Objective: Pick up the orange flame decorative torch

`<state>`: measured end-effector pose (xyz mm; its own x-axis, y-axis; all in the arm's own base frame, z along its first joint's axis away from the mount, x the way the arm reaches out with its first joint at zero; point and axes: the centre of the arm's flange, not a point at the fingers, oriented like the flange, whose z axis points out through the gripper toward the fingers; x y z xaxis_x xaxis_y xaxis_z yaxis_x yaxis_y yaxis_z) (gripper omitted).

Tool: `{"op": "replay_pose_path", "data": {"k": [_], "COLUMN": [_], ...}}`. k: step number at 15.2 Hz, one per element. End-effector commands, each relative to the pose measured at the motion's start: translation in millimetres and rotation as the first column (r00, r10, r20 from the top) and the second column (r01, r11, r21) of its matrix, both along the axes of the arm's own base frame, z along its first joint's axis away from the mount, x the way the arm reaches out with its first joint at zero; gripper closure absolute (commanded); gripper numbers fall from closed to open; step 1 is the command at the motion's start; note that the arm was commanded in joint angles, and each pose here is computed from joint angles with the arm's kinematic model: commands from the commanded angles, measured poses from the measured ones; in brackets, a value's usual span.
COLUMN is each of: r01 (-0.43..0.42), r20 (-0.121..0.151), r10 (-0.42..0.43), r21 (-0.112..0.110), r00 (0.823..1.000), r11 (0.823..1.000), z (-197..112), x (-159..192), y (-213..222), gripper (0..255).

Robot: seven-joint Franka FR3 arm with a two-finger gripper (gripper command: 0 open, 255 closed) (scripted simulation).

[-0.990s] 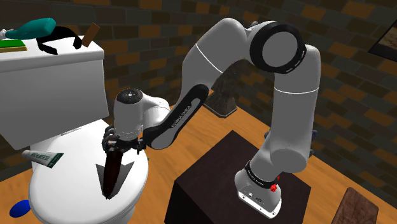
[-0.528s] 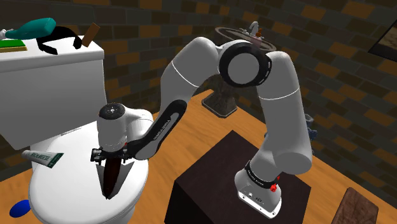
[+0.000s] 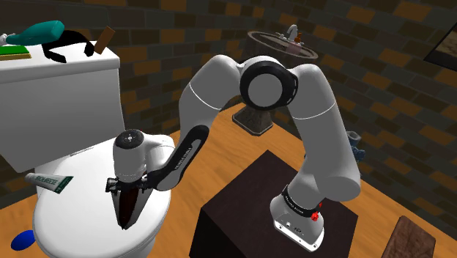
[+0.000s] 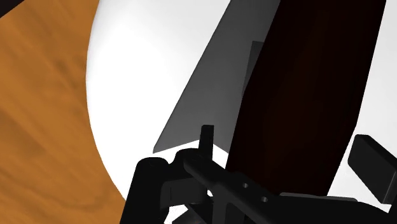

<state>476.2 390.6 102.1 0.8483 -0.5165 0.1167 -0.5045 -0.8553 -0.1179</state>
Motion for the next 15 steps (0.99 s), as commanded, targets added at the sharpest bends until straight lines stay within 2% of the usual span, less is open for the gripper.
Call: {"op": "replay_pose_path", "data": {"k": [1,10,15], "r01": [0.0,0.0,0.0], "r20": [0.0,0.0,0.0], "r10": [0.0,0.0,0.0], "r21": [0.0,0.0,0.0], "r00": [1.0,1.0,1.0], "r11": [1.0,1.0,1.0], "z": [-2,-1,25], "x": [0,0,0], "y": [0,0,0], "gripper": [255,255,255]}}
